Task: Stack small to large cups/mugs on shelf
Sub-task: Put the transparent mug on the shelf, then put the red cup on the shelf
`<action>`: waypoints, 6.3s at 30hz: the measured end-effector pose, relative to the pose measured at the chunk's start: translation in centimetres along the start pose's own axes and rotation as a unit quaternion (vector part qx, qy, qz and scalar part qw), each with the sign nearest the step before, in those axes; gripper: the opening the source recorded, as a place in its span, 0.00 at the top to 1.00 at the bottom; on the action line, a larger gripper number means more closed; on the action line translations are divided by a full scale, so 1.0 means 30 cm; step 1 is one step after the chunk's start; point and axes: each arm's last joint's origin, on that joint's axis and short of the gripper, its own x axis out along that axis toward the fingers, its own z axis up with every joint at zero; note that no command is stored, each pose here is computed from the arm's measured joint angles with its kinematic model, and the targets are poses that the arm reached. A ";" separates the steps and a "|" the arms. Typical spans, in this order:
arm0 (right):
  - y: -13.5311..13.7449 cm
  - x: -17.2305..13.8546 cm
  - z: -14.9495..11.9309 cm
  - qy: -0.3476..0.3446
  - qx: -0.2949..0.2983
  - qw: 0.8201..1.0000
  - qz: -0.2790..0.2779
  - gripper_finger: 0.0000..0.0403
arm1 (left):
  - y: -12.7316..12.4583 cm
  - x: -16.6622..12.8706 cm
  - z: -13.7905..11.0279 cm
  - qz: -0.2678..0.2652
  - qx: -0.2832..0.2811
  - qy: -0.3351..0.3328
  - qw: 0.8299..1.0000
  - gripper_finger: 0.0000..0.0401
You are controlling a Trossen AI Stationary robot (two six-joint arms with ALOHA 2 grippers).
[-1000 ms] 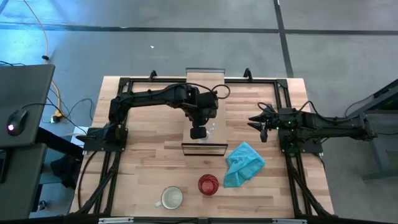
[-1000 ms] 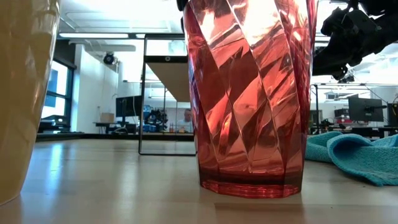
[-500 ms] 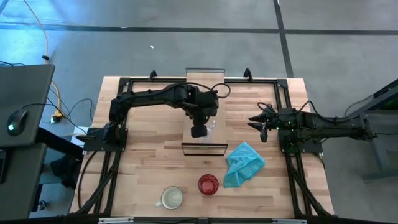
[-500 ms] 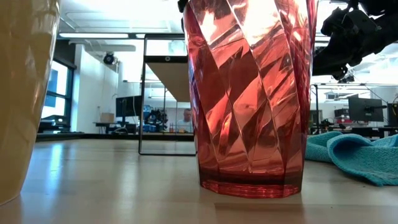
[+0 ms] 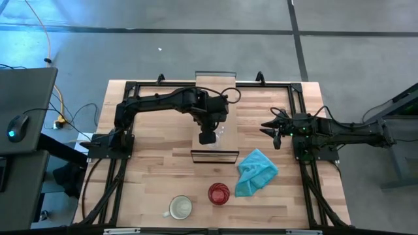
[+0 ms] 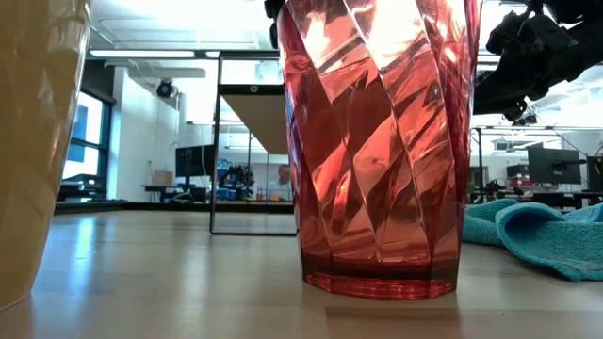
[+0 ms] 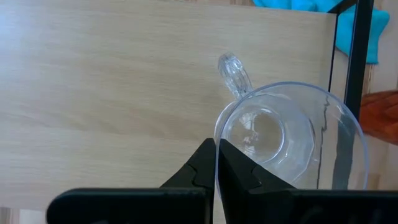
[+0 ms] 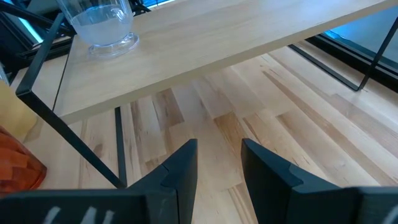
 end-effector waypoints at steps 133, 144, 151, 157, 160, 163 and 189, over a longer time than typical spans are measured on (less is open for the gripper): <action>0.813 0.500 0.314 0.402 -0.012 0.914 0.047 0.71 | -0.286 -0.179 -0.683 0.019 -0.016 -0.188 0.982 0.76; 0.841 0.523 0.279 0.415 -0.003 0.908 0.062 0.71 | -0.286 -0.178 -0.685 0.022 -0.013 -0.185 0.982 0.76; 0.853 0.542 0.250 0.424 -0.005 0.903 0.064 0.71 | -0.285 -0.178 -0.685 0.023 -0.012 -0.184 0.983 0.76; 0.856 0.570 0.217 0.436 -0.010 0.898 0.054 0.71 | -0.286 -0.178 -0.685 0.022 -0.011 -0.184 0.983 0.76; 0.855 0.575 0.209 0.439 -0.012 0.897 0.051 0.71 | -0.286 -0.178 -0.685 0.022 -0.011 -0.184 0.983 0.76; 0.855 0.576 0.210 0.434 -0.015 0.900 0.047 0.71 | -0.286 -0.178 -0.685 0.022 -0.011 -0.184 0.983 0.76; 0.855 0.604 0.180 0.437 -0.031 0.898 0.039 0.71 | -0.286 -0.178 -0.685 0.020 -0.012 -0.184 0.983 0.76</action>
